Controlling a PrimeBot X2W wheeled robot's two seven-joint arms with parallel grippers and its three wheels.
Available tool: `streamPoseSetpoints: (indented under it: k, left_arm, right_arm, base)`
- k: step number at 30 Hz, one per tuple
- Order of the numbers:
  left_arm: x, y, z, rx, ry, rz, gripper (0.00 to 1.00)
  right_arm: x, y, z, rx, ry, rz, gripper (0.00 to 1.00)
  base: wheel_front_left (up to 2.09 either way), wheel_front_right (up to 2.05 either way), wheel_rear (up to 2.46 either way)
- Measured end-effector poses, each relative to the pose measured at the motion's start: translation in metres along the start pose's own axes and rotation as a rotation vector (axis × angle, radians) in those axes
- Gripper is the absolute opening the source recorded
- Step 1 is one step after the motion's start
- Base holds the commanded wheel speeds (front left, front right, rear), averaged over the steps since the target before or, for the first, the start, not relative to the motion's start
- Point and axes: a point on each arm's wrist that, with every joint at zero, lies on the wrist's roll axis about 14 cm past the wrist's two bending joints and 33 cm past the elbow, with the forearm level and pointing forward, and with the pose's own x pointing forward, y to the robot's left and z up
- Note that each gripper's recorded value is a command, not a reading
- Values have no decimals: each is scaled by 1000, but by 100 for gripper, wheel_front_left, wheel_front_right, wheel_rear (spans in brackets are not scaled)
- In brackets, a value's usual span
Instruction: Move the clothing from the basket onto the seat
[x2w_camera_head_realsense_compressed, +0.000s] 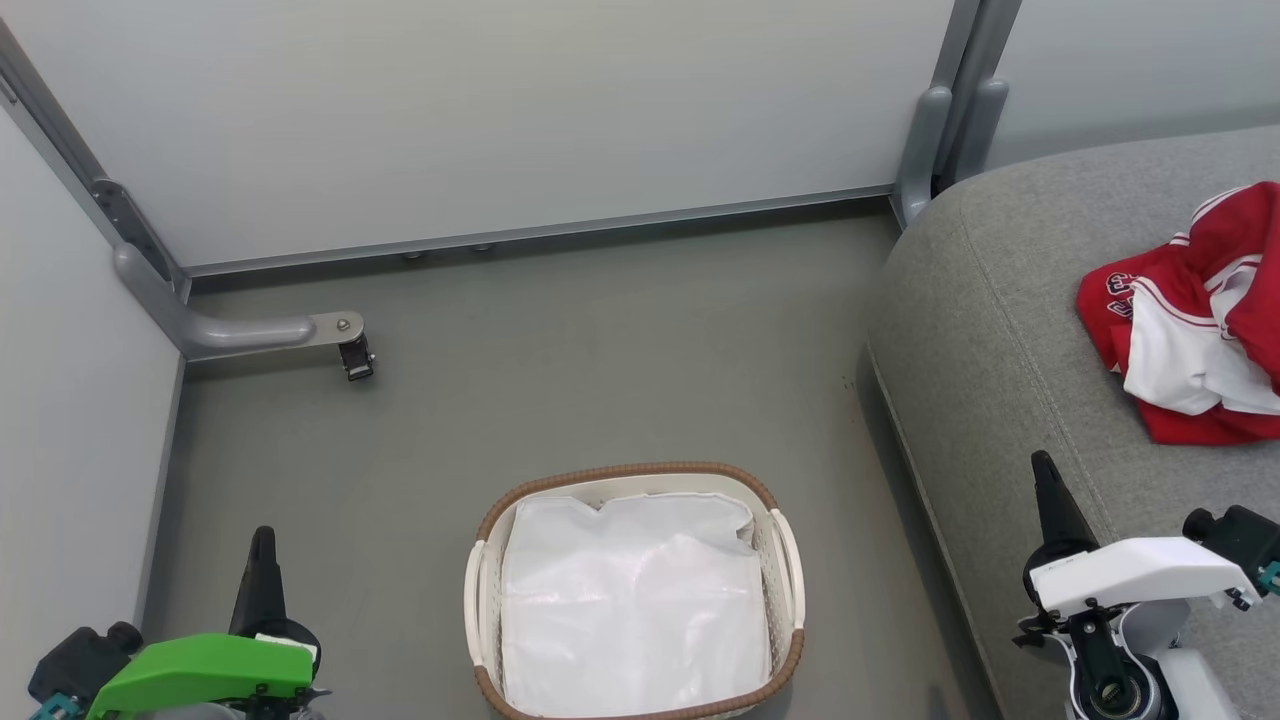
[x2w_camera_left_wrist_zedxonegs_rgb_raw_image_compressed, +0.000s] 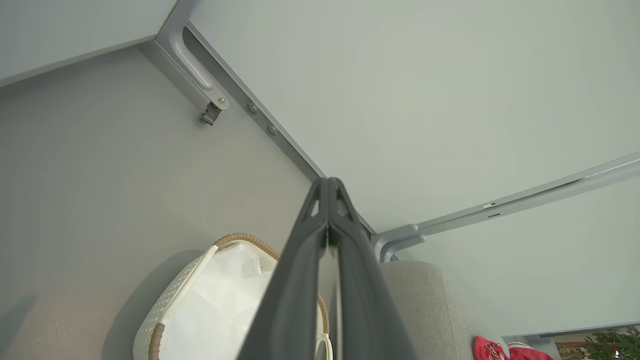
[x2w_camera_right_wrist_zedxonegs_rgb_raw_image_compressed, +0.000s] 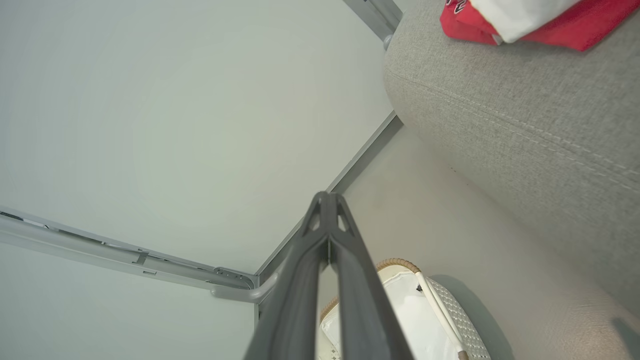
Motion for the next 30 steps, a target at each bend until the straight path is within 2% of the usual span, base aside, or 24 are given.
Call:
streamPoseSetpoints:
  k: [30]
  left_arm:
    - [7,-21,9,-284,5,-63,0]
  right_arm:
    - [-3,3,8,303,3,14,0]
  base:
    - [0,0,0]
